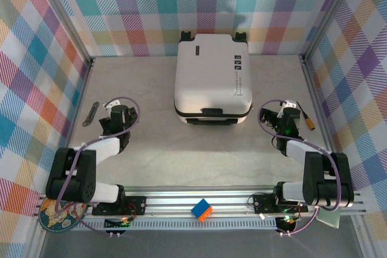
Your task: Pack the luggage
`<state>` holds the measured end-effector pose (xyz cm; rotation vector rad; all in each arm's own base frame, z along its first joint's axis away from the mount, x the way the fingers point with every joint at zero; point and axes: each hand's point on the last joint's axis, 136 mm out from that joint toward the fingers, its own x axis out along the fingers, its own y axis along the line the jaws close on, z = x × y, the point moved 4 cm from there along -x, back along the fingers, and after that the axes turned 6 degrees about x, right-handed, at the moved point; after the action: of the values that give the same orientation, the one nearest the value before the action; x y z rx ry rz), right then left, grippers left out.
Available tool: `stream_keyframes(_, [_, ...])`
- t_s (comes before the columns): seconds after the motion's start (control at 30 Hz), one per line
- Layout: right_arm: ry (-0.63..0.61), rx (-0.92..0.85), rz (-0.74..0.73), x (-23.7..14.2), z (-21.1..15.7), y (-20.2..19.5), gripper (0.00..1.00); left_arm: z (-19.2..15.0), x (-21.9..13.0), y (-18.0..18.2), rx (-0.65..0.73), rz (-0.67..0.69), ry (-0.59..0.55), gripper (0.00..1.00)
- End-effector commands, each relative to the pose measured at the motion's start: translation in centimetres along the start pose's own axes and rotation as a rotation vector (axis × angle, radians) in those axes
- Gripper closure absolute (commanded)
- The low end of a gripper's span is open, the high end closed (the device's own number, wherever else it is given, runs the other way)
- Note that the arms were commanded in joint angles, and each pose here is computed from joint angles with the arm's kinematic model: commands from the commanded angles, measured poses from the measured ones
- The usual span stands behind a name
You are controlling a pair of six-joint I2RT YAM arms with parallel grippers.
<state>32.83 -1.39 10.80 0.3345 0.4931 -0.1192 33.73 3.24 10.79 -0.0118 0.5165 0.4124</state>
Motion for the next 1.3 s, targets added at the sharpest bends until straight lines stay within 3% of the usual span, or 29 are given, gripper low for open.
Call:
stream_keyframes(0.0, [-0.151,-0.074,0.063,-0.5,2.2,1.2,0.01,1.2,0.4,-1.4,0.005,-0.094,-0.148,0.0])
stream_keyframes(0.07, [-0.213,-0.089,0.075,-0.7,1.6,1.0,0.01,0.3,0.5,-3.1,0.058,-0.211,-0.157,0.0])
stream_keyframes(0.4, [-0.074,-0.203,0.166,2.9,0.3,3.3,0.01,-0.2,0.9,-3.3,0.069,-0.196,-0.16,0.0])
stream_keyframes(1.27, [-0.077,-0.206,0.166,2.9,0.2,3.4,0.01,-0.1,0.8,-3.7,0.092,-0.187,-0.167,0.0])
